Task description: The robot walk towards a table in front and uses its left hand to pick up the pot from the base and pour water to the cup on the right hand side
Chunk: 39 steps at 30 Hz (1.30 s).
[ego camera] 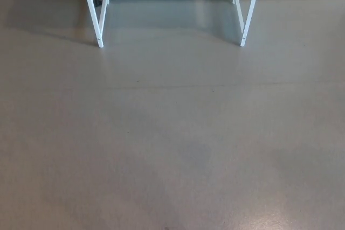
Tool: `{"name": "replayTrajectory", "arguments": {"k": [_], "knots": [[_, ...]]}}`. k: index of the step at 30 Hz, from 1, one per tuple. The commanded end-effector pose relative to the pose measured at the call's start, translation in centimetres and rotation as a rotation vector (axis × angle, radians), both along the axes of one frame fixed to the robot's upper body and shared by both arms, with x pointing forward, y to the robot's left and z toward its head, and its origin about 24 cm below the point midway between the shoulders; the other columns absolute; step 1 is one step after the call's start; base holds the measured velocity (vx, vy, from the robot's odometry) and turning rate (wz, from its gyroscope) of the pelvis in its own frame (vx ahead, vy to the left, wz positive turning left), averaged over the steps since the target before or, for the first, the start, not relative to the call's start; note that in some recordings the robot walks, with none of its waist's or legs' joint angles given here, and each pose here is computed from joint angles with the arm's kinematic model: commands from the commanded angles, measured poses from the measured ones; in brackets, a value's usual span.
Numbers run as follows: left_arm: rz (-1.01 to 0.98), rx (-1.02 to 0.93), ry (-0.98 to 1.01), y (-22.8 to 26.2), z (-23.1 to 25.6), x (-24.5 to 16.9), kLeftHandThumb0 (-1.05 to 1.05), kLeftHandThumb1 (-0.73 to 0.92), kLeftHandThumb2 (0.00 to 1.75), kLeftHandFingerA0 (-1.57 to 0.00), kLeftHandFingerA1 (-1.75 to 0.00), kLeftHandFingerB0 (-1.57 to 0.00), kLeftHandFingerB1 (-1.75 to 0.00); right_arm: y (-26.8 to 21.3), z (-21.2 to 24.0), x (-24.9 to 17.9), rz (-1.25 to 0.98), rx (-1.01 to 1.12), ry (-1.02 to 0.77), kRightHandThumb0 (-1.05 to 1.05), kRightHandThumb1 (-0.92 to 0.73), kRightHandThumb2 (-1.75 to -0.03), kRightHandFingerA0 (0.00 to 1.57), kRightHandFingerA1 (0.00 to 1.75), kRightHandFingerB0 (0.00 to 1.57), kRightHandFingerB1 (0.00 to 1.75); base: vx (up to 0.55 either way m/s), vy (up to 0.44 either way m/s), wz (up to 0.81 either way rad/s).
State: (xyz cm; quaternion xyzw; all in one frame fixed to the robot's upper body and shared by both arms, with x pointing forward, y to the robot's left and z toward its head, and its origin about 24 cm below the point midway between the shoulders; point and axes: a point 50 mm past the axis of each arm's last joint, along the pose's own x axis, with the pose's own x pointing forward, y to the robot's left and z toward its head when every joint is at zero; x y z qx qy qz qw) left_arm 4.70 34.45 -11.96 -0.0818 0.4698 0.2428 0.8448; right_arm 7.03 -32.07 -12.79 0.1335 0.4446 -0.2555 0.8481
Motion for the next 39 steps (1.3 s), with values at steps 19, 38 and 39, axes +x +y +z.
{"name": "replayTrajectory", "arguments": {"k": [19,38,39], "knots": [[-0.009,-0.014,-0.143,1.0,1.1,1.6,-0.23,0.6,0.64,-0.41,-0.46,-0.41,-0.38,-0.2,0.2,0.5,-0.019,0.043,-0.09,-0.4,-0.61,-0.59,0.49,0.57,0.39,0.41,0.0,-0.009,0.01],[-0.047,-0.016,-0.126,1.1,1.2,1.2,-0.2,0.66,0.58,-0.42,-0.42,-0.41,-0.33,-0.1,0.0,-0.4,-0.006,0.023,-0.055,-0.43,-0.44,-0.83,0.5,0.66,0.39,0.55,0.13,0.155,-0.05],[-0.057,-0.013,-0.127,1.1,1.2,1.3,-0.2,0.66,0.58,-0.42,-0.43,-0.39,-0.33,-0.1,-0.1,-0.4,-0.015,0.03,-0.059,-0.36,-0.58,-0.56,0.51,0.59,0.47,0.44,0.17,-0.005,0.15]]}}
